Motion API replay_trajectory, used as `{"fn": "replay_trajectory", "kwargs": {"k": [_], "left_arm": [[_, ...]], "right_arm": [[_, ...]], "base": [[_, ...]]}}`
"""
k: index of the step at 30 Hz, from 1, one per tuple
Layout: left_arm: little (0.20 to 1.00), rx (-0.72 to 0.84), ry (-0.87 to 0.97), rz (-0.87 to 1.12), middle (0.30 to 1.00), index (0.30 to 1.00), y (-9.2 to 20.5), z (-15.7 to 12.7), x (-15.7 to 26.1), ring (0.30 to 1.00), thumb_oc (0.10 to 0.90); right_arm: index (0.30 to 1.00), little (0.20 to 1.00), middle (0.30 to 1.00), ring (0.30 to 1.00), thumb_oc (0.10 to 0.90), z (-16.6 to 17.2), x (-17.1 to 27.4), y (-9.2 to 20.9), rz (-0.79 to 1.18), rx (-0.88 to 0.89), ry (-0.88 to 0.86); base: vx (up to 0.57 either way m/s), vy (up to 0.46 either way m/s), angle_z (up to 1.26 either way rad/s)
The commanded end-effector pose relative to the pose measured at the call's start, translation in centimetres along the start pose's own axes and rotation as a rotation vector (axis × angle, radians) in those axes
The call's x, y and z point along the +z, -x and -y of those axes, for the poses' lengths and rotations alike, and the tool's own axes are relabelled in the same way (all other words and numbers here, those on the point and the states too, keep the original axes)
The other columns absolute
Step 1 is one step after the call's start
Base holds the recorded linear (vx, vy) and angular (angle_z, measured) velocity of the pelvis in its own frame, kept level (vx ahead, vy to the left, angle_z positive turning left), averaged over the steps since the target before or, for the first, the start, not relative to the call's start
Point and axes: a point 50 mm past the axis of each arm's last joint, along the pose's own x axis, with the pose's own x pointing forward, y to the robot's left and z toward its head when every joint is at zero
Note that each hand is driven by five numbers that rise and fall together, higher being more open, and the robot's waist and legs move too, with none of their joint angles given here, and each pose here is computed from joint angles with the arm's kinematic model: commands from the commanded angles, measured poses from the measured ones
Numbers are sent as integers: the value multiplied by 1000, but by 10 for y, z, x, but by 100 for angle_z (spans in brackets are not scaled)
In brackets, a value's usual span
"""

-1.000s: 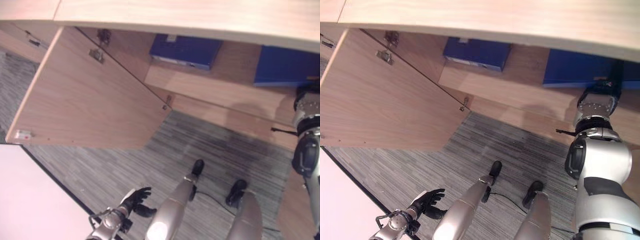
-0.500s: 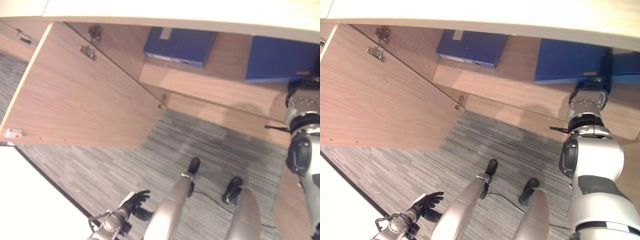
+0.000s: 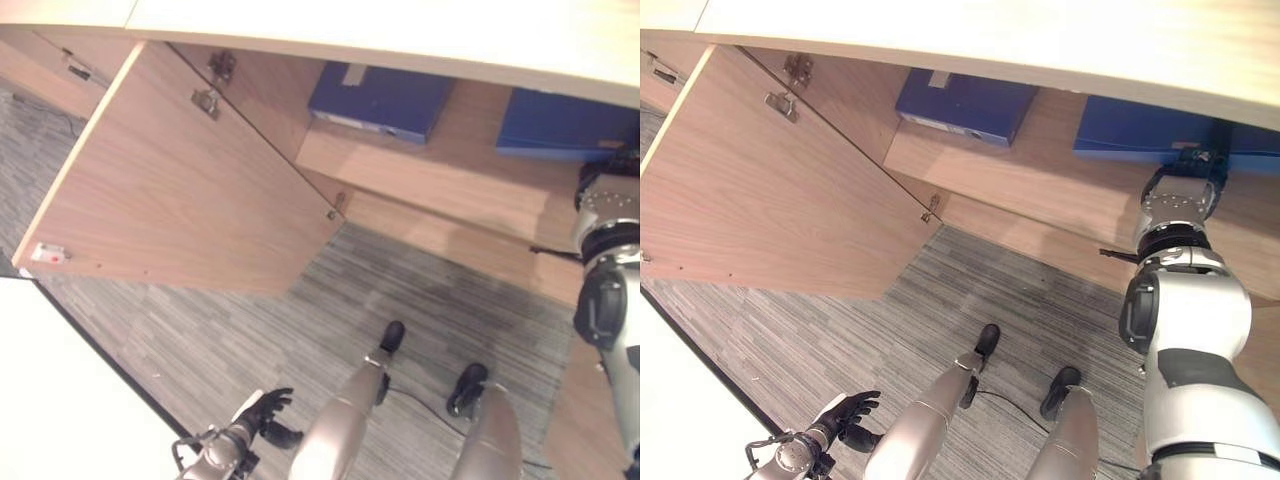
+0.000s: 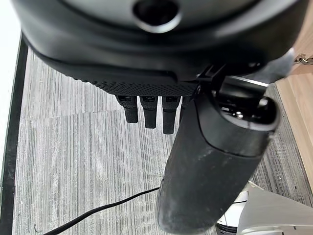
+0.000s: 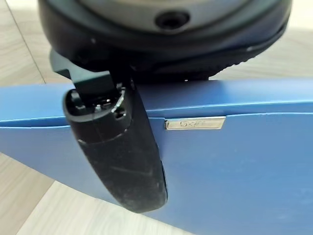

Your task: Put the empty folder in the office cabinet

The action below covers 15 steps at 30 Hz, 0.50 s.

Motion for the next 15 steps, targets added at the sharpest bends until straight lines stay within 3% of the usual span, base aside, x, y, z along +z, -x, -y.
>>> {"fn": "replay_trajectory", "kwargs": {"k": [1, 2, 3, 4, 15], "left_arm": [[900, 72, -33, -112, 900, 900, 7, -19, -25, 900, 800], [900, 72, -32, -113, 900, 900, 8, -19, -25, 900, 800], [900, 71, -36, -111, 900, 900, 7, -19, -25, 900, 800], [900, 72, -36, -112, 900, 900, 8, -19, -25, 900, 800], [900, 104, -59, -114, 900, 900, 1, -13, -19, 900, 800]], "right_arm": [[300, 300, 300, 300, 400, -67, 28, 13, 79, 274, -15], [422, 422, 422, 422, 482, -67, 25, 13, 70, 277, -11], [815, 815, 815, 815, 744, -65, 22, 13, 62, 274, -1], [900, 900, 900, 900, 800, -64, 22, 13, 62, 273, -1], [900, 900, 900, 900, 800, -40, 3, 8, 2, 46, 208]], "base": [[0, 0, 0], [0, 0, 0], [-98, 17, -1], [0, 0, 0], [-29, -9, 2]]}}
